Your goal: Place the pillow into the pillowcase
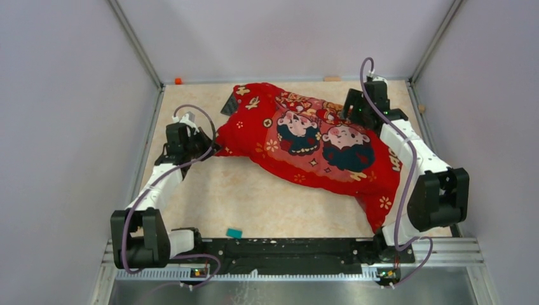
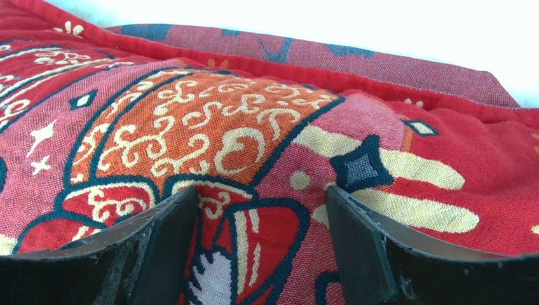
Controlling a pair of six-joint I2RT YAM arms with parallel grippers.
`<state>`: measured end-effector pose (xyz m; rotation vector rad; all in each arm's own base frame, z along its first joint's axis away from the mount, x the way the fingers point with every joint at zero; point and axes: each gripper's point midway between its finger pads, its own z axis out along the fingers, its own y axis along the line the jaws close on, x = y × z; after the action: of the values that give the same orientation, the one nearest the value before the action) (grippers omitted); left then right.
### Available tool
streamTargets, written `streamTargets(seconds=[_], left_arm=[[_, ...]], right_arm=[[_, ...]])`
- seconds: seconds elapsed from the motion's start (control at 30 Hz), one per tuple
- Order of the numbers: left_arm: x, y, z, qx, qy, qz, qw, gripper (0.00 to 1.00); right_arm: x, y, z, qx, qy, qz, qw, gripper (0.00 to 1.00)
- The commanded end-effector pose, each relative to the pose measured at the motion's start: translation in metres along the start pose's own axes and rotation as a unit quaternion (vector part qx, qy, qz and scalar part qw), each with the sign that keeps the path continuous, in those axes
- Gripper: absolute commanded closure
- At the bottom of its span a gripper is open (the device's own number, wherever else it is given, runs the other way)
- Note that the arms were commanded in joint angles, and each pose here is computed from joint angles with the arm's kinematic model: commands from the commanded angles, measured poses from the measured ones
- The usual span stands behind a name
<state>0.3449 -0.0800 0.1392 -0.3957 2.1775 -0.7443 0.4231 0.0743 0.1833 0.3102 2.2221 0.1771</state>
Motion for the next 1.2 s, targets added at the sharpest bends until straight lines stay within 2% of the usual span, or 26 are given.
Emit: streamTargets(seconds=[0.0, 0.03, 0.07, 0.13, 0.23, 0.33, 0.43, 0.5, 0.67, 0.9, 1.0, 1.13, 1.17], left_arm=[[-0.021, 0.008, -0.022, -0.064, -0.047, -0.003, 0.997, 1.00], [-0.027, 0.007, -0.026, -0.062, -0.065, 0.005, 0.996, 0.99], [-0.031, 0.005, -0.026, -0.057, -0.078, 0.012, 0.995, 0.89], [-0.038, 0.001, -0.023, -0.043, -0.085, 0.019, 0.995, 0.77], [-0.050, -0.012, -0.013, 0.004, -0.092, 0.042, 0.995, 0.46], [-0.064, -0.024, -0.008, 0.049, -0.103, 0.062, 0.992, 0.25], [-0.071, -0.037, -0.008, 0.106, -0.106, 0.080, 0.985, 0.13], [-0.073, -0.046, -0.008, 0.130, -0.101, 0.087, 0.983, 0.13], [-0.057, -0.062, -0.008, 0.194, -0.059, 0.096, 0.975, 0.23], [-0.046, -0.058, -0.003, 0.210, -0.031, 0.082, 0.974, 0.34], [-0.052, -0.053, -0.004, 0.186, -0.038, 0.073, 0.979, 0.53], [-0.053, -0.050, -0.013, 0.159, -0.044, 0.064, 0.984, 0.73], [-0.054, -0.050, -0.016, 0.153, -0.046, 0.064, 0.985, 0.84]], right_arm=[[0.000, -0.015, 0.010, 0.018, 0.010, 0.006, 1.000, 0.27], [-0.001, -0.015, 0.010, 0.018, 0.009, 0.007, 1.000, 0.27], [-0.001, -0.015, 0.011, 0.019, 0.010, 0.007, 1.000, 0.27], [-0.001, -0.015, 0.012, 0.019, 0.010, 0.006, 1.000, 0.27], [-0.001, -0.018, 0.016, 0.023, 0.012, 0.006, 1.000, 0.27], [-0.002, -0.022, 0.020, 0.025, 0.011, 0.008, 1.000, 0.27], [-0.004, -0.021, 0.026, 0.023, 0.014, 0.011, 1.000, 0.27], [-0.005, -0.020, 0.028, 0.022, 0.015, 0.011, 1.000, 0.27], [-0.009, -0.018, 0.032, 0.019, 0.012, 0.012, 1.000, 0.27], [-0.011, -0.018, 0.036, 0.020, 0.013, 0.011, 1.000, 0.27], [-0.011, -0.020, 0.036, 0.022, 0.013, 0.012, 1.000, 0.27], [-0.010, -0.024, 0.037, 0.027, 0.013, 0.014, 0.999, 0.27], [-0.009, -0.025, 0.038, 0.028, 0.014, 0.014, 0.999, 0.27]])
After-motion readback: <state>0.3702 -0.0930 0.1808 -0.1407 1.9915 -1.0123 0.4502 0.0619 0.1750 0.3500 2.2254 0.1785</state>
